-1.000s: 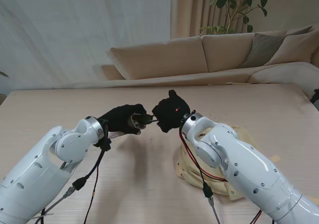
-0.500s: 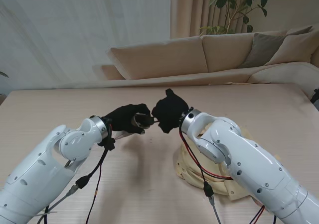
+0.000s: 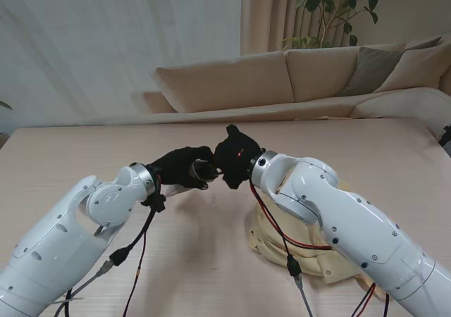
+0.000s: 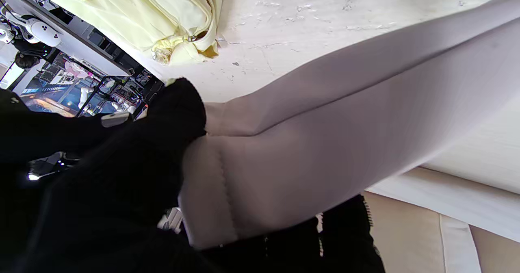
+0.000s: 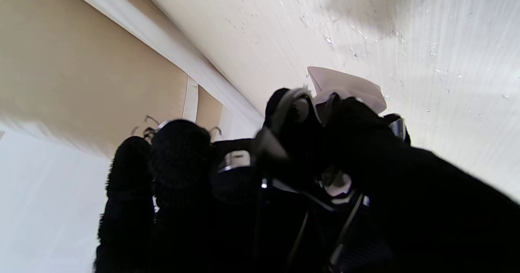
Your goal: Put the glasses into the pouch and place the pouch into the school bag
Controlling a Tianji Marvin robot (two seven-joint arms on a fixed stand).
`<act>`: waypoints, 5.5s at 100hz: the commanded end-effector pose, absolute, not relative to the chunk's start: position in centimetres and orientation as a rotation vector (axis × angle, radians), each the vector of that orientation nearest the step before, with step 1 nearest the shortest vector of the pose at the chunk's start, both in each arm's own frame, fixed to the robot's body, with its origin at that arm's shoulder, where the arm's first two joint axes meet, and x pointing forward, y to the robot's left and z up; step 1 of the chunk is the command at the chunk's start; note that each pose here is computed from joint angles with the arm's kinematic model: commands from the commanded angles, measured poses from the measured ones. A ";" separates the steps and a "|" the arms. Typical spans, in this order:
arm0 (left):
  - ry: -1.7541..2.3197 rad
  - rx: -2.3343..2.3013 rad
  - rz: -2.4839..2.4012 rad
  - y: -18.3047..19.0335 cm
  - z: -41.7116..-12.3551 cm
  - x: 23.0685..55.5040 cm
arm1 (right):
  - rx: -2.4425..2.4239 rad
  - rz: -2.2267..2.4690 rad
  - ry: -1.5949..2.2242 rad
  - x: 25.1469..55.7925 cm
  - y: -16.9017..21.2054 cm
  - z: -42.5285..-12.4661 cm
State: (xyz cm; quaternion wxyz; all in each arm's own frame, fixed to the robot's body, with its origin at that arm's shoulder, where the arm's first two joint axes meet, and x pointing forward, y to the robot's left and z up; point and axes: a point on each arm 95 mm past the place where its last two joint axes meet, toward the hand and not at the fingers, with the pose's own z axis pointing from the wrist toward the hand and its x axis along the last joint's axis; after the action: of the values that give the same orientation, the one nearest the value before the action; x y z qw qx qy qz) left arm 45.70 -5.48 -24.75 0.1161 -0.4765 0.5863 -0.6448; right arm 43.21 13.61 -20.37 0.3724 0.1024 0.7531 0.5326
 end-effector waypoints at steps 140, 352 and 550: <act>1.605 -1.504 -1.918 -4.7 -24.8 45.3 | 0.613 1.638 1.449 43.6 6.1 -23.1; 1.627 -1.496 -1.944 -5.2 -24.5 45.7 | 0.602 1.883 1.460 43.3 12.2 -20.9; 1.385 -1.552 -2.059 -4.5 -23.0 45.2 | 1.102 1.815 1.152 41.3 8.9 -28.8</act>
State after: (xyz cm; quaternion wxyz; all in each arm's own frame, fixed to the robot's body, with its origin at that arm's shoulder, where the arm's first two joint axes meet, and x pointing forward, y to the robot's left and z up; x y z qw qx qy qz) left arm 45.26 -3.84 -23.41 0.1157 -0.5313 0.4758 -0.6913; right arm 42.05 8.20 -26.52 0.3801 0.3990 0.4298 0.7153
